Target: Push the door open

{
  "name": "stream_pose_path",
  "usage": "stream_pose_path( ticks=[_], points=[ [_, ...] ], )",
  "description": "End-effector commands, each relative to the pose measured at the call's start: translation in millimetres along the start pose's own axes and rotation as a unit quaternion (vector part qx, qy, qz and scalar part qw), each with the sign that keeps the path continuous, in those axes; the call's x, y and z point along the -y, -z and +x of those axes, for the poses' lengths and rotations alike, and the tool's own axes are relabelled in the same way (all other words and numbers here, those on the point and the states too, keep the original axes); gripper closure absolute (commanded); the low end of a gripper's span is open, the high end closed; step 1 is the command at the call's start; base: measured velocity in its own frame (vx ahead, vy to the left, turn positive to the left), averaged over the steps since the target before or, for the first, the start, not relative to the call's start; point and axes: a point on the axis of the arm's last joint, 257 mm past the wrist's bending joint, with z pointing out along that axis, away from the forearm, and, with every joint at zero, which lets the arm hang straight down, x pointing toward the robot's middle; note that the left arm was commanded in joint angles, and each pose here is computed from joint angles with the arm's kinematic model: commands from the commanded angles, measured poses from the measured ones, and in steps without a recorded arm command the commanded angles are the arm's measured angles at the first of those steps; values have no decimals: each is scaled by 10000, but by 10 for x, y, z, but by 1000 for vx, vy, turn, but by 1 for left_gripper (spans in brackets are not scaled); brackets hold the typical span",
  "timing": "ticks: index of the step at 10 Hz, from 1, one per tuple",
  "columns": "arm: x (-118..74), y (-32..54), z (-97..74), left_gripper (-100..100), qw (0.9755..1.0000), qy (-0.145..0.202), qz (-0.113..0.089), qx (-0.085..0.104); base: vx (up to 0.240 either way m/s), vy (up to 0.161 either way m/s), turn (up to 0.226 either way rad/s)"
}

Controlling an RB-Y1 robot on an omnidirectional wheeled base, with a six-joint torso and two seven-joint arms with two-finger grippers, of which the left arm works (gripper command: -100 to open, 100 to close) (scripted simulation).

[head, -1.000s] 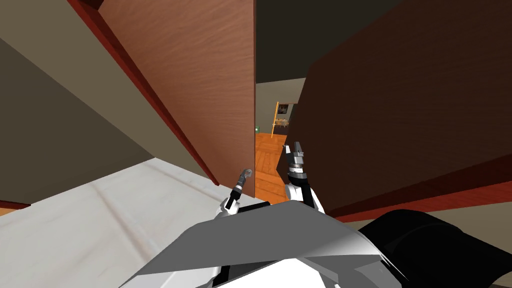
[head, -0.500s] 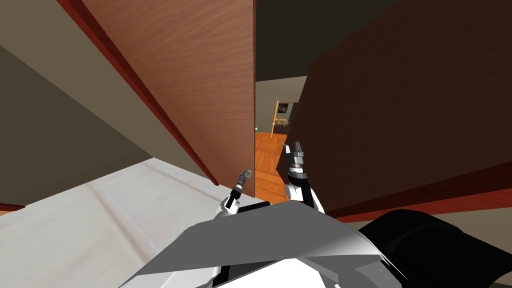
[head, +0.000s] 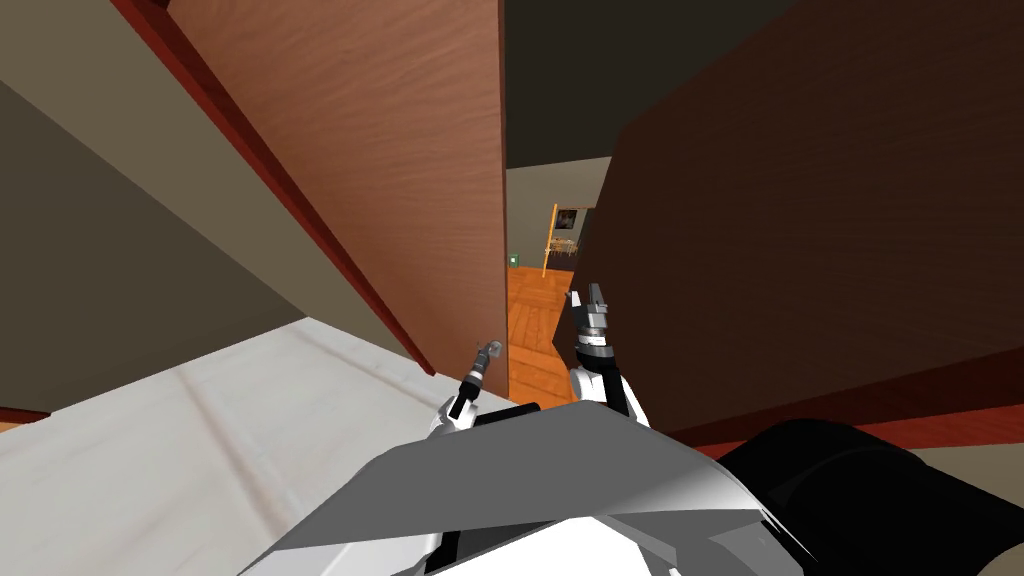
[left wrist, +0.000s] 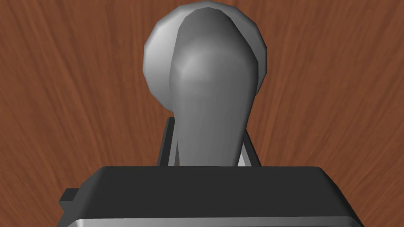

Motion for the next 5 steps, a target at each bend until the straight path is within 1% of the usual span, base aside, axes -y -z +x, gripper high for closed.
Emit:
stream_pose_path(
  ticks=[1,2,3,4,5],
  points=[
    [71,-28,-178,100,9998,-60,87,144,155,-135,50],
    [69,-22,-220,100,9998,-69,83,185,153,-99,28],
    [65,-11,-309,100,9996,-86,75,273,173,-114,26],
    [64,-5,-355,100,9994,-94,72,320,157,-142,50],
    [62,8,-448,100,9990,-108,65,419,166,-166,92]
  ],
)
